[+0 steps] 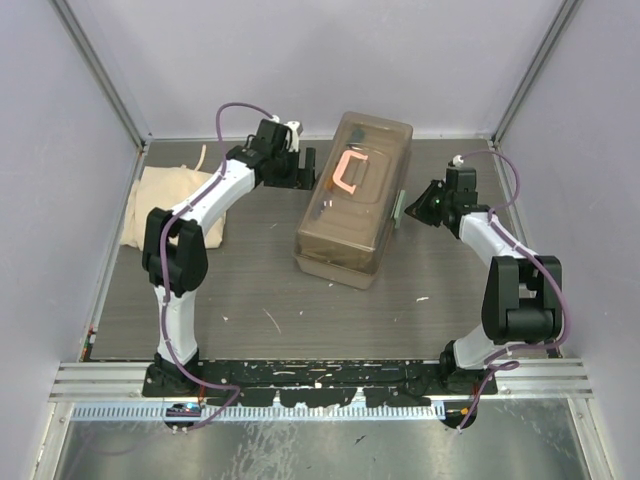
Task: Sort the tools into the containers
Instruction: Close the storage box at the center of the board.
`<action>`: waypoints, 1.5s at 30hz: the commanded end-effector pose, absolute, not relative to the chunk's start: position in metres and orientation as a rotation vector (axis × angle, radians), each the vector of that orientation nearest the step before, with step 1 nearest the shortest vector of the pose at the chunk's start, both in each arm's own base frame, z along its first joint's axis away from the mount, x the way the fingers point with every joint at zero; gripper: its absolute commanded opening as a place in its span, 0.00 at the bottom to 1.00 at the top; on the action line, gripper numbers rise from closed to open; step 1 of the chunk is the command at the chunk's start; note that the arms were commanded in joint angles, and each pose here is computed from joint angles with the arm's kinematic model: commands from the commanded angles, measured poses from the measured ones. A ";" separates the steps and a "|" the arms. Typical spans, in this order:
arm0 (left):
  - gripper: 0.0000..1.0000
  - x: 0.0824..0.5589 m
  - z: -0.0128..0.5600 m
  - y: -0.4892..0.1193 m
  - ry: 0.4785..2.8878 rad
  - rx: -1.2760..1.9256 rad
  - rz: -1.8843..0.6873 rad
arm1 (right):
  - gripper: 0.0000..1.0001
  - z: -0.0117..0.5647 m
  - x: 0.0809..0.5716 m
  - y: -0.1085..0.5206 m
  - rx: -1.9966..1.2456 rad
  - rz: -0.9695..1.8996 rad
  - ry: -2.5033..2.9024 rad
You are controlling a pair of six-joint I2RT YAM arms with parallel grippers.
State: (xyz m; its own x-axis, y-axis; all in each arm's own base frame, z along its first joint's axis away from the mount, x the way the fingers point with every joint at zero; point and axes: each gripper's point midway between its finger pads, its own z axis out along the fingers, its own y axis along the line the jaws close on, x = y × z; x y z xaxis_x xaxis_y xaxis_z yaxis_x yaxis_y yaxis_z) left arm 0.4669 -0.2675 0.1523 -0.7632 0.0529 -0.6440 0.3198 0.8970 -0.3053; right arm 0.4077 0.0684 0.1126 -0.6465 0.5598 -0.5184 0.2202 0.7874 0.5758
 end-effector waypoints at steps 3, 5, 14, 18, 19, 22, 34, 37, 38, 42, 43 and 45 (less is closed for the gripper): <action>0.88 0.464 0.178 -0.296 2.315 0.353 -0.577 | 0.08 0.126 0.421 0.078 0.487 0.560 2.260; 0.88 0.461 0.176 -0.301 2.317 0.366 -0.582 | 0.08 0.124 0.421 0.082 0.483 0.565 2.269; 0.85 0.454 0.168 -0.318 2.325 0.420 -0.606 | 0.06 0.136 0.424 0.107 0.444 0.729 2.192; 0.85 0.451 0.166 -0.322 2.325 0.444 -0.605 | 0.05 0.145 0.424 0.117 0.428 0.804 2.150; 0.85 0.450 0.166 -0.323 2.323 0.450 -0.604 | 0.05 0.145 0.424 0.120 0.422 0.825 2.149; 0.85 0.450 0.168 -0.326 2.315 0.465 -0.605 | 0.04 0.143 0.421 0.129 0.397 0.876 2.149; 0.86 0.456 0.176 -0.312 2.309 0.433 -0.496 | 0.04 0.130 0.412 0.095 0.468 0.634 2.192; 0.86 0.461 0.187 -0.299 2.293 0.379 -0.489 | 0.05 0.137 0.404 0.070 0.528 0.518 2.175; 0.86 0.463 0.192 -0.295 2.285 0.363 -0.487 | 0.05 0.138 0.401 0.063 0.541 0.481 2.173; 0.86 0.470 0.215 -0.275 2.243 0.301 -0.451 | 0.08 0.152 0.387 0.040 0.556 0.331 2.151; 0.87 0.471 0.222 -0.269 2.231 0.286 -0.441 | 0.09 0.156 0.383 0.035 0.552 0.301 2.143; 0.87 0.471 0.235 -0.256 2.204 0.257 -0.415 | 0.15 0.167 0.376 0.029 0.534 0.260 2.125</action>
